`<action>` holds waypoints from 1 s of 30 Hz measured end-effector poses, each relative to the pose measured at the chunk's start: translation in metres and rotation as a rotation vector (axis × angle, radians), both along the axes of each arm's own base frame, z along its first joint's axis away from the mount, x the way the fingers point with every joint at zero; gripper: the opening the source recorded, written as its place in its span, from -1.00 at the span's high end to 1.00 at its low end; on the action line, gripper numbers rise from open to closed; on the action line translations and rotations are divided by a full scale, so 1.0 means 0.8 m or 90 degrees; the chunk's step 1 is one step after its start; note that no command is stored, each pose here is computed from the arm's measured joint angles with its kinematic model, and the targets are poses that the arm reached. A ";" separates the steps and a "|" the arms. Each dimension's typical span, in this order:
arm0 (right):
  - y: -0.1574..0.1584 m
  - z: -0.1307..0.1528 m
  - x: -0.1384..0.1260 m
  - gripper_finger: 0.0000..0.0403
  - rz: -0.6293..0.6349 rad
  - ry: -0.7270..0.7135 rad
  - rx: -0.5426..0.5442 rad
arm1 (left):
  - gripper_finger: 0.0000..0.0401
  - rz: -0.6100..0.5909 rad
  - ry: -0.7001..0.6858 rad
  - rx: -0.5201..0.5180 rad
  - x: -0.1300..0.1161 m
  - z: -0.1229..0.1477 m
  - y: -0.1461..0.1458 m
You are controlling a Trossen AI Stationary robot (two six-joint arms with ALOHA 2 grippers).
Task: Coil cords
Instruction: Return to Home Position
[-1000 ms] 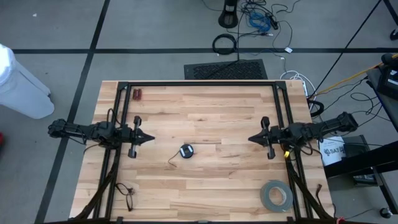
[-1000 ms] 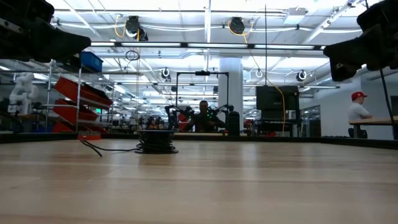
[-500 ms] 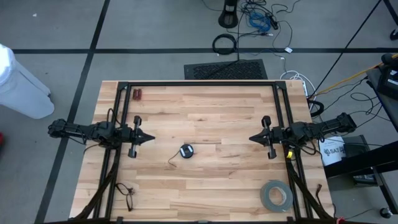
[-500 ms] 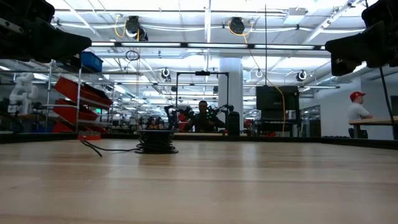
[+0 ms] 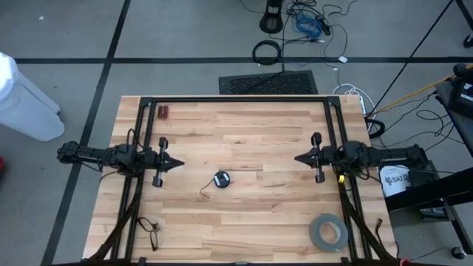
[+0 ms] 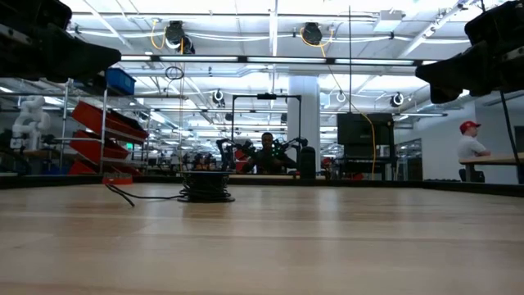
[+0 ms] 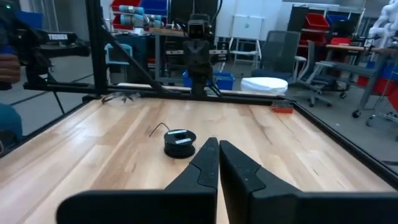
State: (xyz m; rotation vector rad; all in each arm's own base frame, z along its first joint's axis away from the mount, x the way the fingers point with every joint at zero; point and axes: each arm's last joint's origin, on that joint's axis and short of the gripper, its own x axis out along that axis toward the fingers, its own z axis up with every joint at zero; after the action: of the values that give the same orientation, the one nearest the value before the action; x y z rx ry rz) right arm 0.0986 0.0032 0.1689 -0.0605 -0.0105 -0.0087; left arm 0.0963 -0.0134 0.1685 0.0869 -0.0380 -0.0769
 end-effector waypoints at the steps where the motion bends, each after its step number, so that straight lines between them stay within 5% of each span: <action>1: 0.000 0.000 0.000 1.00 0.003 0.002 0.002 | 1.00 0.001 -0.001 0.007 0.000 0.000 0.000; 30: 0.001 -0.002 0.000 1.00 0.031 0.009 0.036 | 1.00 -0.024 0.046 -0.031 0.005 -0.007 0.006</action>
State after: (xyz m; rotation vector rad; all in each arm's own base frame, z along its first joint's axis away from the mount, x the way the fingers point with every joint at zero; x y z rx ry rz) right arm 0.0987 0.0038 0.1676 -0.0036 0.0030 0.0407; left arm 0.1000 -0.0085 0.1629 0.0355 0.0304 -0.1173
